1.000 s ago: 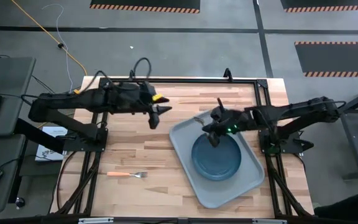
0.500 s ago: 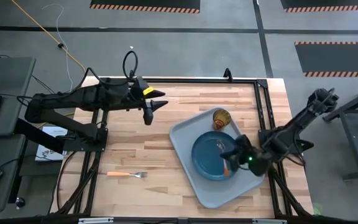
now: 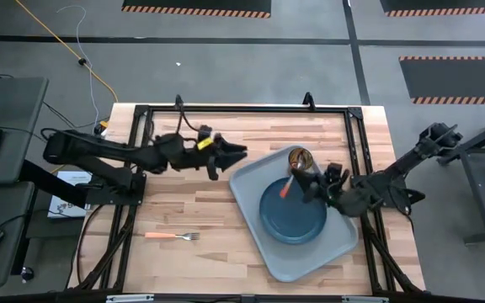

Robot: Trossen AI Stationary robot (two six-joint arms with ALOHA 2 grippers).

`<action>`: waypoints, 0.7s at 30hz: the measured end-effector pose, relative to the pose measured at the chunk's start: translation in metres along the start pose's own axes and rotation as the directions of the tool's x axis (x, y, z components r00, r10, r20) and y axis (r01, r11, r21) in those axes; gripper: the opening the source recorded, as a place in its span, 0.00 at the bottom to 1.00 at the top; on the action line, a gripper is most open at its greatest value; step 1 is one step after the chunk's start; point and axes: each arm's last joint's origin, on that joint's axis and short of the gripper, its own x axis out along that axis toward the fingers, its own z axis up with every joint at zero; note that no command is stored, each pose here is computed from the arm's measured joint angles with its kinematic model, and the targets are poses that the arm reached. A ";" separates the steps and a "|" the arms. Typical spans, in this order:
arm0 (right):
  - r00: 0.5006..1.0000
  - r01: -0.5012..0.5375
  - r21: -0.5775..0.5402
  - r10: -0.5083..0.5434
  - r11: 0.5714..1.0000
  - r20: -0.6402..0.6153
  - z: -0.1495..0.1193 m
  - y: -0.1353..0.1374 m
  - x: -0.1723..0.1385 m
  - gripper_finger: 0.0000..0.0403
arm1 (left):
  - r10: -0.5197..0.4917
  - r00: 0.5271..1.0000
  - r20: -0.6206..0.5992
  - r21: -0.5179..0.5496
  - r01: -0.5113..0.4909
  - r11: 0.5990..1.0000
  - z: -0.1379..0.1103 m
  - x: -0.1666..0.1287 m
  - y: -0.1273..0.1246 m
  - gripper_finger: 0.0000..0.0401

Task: Pick and place plate/cup/fork/spoon on tray
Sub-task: Put the orange spoon on the gray serving tray to the left of the blue plate

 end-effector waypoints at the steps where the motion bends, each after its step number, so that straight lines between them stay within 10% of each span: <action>1: 1.000 -0.014 0.003 0.014 1.000 0.013 0.005 0.002 0.005 0.00 | -0.005 1.000 -0.024 -0.048 0.004 0.999 -0.005 0.002 0.003 0.42; 8: 0.980 -0.183 0.004 0.183 0.983 0.074 0.034 0.012 0.034 0.00 | -0.111 0.987 -0.114 -0.256 0.079 0.963 -0.031 0.026 0.014 0.42; 21: 0.957 -0.193 0.063 0.173 0.979 0.232 0.061 0.008 0.053 0.00 | 0.044 0.997 0.065 -0.260 -0.026 0.965 -0.031 0.037 0.022 0.42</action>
